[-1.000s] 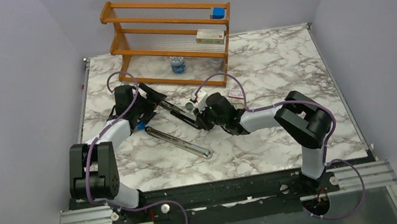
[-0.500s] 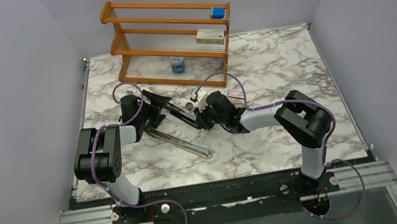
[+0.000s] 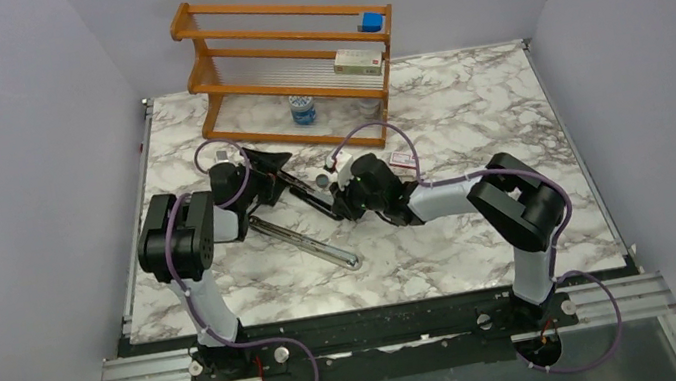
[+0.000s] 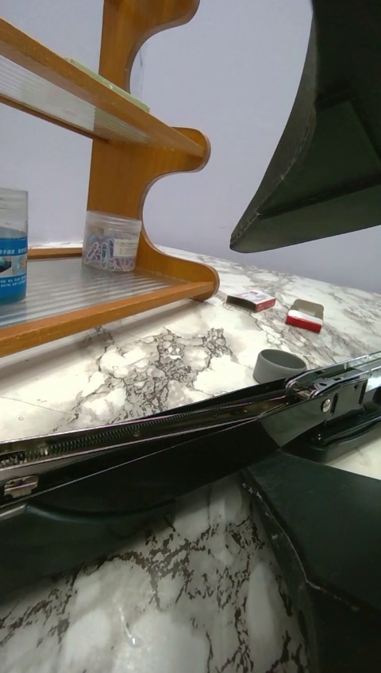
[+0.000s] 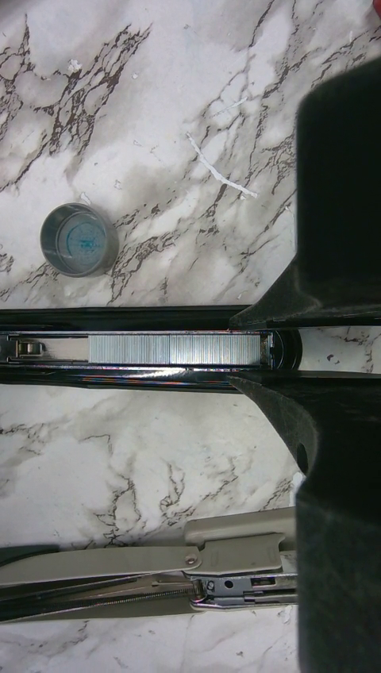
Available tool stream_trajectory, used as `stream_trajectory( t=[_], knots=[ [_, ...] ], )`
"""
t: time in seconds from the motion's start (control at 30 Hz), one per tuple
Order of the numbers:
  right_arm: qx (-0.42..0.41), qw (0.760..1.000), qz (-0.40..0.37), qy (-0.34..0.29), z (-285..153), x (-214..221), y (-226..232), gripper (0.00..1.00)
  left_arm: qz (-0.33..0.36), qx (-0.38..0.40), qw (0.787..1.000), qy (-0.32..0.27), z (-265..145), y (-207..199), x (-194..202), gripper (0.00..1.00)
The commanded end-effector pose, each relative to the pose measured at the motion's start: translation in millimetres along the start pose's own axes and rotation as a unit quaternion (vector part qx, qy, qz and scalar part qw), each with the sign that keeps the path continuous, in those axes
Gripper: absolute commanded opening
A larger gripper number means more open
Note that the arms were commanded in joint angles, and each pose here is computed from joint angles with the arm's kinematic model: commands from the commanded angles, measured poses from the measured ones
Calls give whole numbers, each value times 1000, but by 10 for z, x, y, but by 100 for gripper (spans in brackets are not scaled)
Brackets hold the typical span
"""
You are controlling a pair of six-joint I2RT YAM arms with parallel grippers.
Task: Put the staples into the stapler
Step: Close the stapler at the center of the board.
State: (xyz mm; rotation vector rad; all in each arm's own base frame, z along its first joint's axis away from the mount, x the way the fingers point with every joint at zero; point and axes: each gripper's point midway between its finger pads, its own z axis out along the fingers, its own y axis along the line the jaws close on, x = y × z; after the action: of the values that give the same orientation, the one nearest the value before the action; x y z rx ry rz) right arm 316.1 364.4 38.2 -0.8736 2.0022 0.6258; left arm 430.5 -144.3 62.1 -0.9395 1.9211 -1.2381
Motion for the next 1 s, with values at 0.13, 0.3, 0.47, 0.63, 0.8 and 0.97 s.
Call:
stream_trajectory(
  t=[0.13,0.3,0.47,0.63,0.8,0.97],
  knots=[
    [-24,999,-4,40,61,155,81,1,28,-16,999,-36,81,174,-130,97],
    [-23,999,-4,47,64,196,72,1,77,12,996,-53,49,-65,-283,96],
    [-27,998,-5,53,78,218,83,1,122,51,990,-51,41,-306,-312,96],
    [-27,998,-5,56,86,234,80,1,153,89,983,-43,20,-490,-284,94],
    [-29,998,-4,60,97,262,88,1,174,119,977,-37,-7,-639,-241,83],
    [-28,998,-3,64,102,297,82,1,199,132,970,-37,-48,-754,-190,77]
  ],
)
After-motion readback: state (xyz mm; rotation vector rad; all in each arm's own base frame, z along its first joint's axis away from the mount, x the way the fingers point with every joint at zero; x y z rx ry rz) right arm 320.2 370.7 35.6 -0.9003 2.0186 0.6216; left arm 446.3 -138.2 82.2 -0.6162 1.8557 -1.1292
